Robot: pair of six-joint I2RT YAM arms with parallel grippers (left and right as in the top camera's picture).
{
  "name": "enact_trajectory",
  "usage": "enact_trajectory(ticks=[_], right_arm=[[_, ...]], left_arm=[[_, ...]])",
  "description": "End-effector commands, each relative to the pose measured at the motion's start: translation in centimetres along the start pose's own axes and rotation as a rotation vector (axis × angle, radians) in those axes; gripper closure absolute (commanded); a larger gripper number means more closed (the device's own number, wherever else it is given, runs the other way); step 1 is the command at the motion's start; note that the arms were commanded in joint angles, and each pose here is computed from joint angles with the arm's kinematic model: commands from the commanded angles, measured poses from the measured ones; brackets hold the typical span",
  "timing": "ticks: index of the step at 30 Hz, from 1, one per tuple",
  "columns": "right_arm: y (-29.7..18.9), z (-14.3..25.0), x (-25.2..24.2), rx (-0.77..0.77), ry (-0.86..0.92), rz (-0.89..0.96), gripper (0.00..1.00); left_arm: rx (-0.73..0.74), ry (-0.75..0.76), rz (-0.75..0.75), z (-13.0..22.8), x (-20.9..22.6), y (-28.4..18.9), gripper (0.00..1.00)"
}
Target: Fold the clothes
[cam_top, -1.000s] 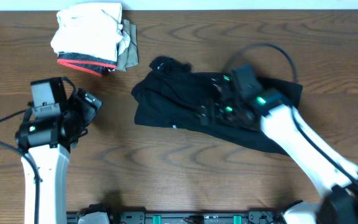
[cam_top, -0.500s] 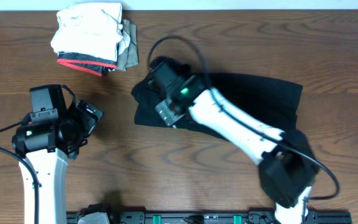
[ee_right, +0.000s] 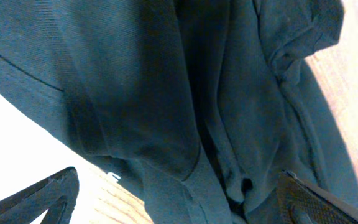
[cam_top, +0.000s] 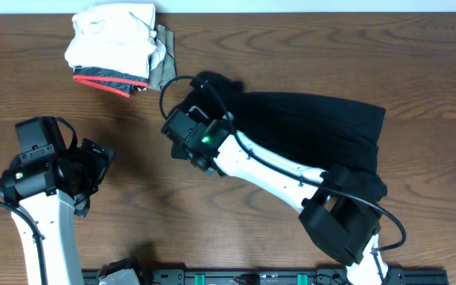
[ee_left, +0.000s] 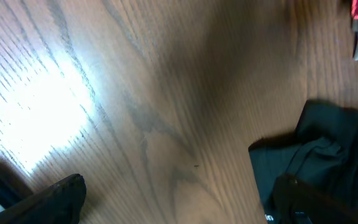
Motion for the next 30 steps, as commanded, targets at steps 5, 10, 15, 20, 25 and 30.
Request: enact_trajectory(ticks=[5, 10, 15, 20, 25, 30], right_arm=[[2.2, 0.2, 2.0, 0.034, -0.123, 0.174, 0.01], [4.0, 0.5, 2.8, 0.058, -0.156, 0.205, 0.01], [4.3, 0.2, 2.9, 0.040, -0.149, 0.233, 0.01], [4.2, 0.0, 3.0, 0.027, -0.137, 0.237, 0.01], [3.9, -0.1, 3.0, 0.017, -0.134, 0.270, 0.01], [3.2, -0.3, 4.1, 0.001, -0.155, 0.263, 0.04]], left_arm=[[0.005, 0.026, -0.004, 0.1, 0.2, -0.1, 0.02], [0.005, 0.029, -0.005, 0.1, 0.3, -0.1, 0.02], [0.005, 0.029, -0.005, 0.1, 0.2, -0.1, 0.02], [0.005, 0.029, -0.005, 0.1, 0.2, -0.1, 0.02], [0.004, 0.029, -0.005, 0.1, 0.2, -0.1, 0.02], [0.002, 0.029, -0.002, 0.0, 0.2, -0.1, 0.02]])
Point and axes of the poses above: each gripper's point midway between its finger pads, its own y axis out along the fingers, its own x axis along the line the jaws close on, z = x × y, the point moved 8 cm from there along -y, back along the fingers, and after that the axes turned 3 degrees about -y, right-handed, at the moved point
